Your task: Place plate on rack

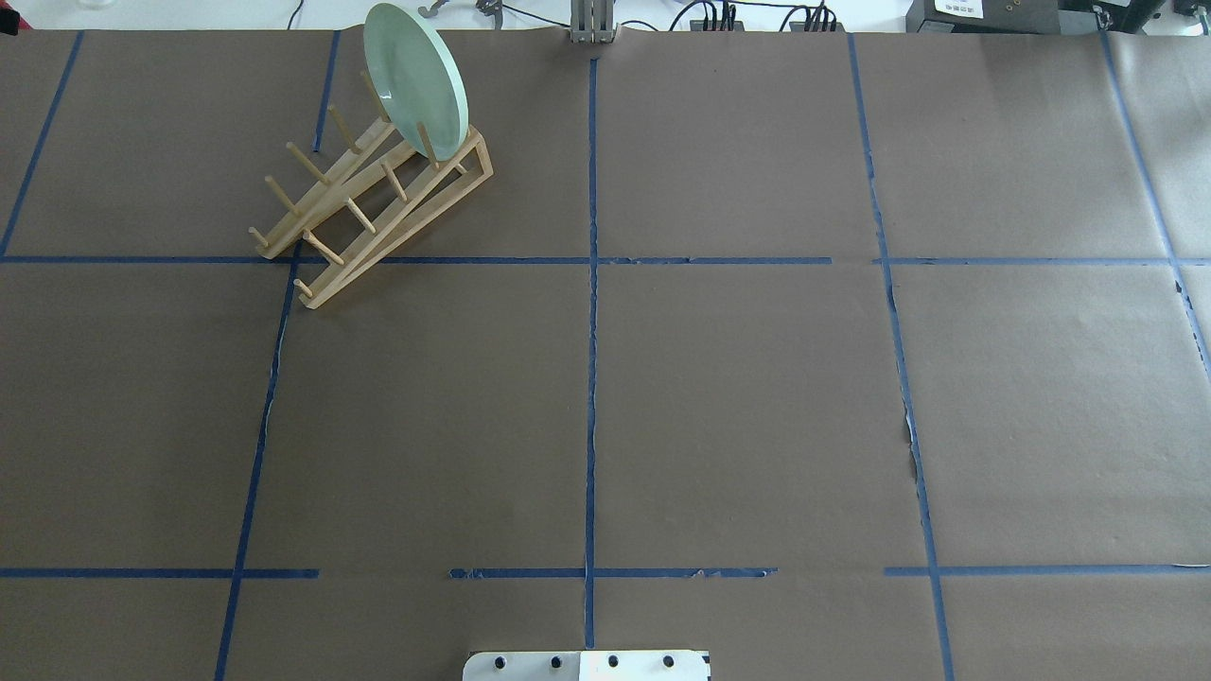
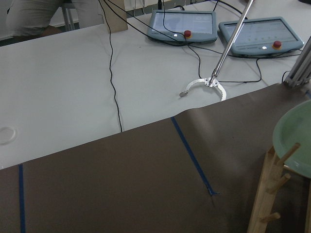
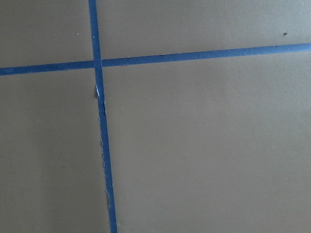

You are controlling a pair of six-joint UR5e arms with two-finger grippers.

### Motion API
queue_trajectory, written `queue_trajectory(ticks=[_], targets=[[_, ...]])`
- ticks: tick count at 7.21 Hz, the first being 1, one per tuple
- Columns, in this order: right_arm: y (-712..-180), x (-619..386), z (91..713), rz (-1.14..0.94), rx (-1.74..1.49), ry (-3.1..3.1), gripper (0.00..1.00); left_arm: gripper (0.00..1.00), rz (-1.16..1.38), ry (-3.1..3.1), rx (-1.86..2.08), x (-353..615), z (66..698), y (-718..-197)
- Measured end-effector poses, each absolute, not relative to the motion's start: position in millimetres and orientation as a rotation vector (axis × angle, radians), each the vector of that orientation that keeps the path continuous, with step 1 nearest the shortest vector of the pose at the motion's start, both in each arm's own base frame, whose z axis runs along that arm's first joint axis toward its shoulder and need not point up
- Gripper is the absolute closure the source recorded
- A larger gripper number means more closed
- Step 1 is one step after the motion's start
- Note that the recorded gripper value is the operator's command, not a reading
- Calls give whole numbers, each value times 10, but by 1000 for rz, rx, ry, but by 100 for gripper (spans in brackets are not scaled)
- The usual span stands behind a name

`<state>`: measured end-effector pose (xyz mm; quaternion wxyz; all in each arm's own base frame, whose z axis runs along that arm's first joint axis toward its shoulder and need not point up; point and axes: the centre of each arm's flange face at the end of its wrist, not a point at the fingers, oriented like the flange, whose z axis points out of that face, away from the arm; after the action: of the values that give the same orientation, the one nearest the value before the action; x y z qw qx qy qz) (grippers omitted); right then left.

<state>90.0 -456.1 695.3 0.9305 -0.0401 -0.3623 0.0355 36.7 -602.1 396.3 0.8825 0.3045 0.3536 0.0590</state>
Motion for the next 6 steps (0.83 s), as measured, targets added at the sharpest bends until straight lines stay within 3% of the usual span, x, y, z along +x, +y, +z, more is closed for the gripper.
queue_trajectory(ticks=[6], targets=[[-4561,900,6953,73,-83,-742,0,0,130,709,237,109,4992,-5800]])
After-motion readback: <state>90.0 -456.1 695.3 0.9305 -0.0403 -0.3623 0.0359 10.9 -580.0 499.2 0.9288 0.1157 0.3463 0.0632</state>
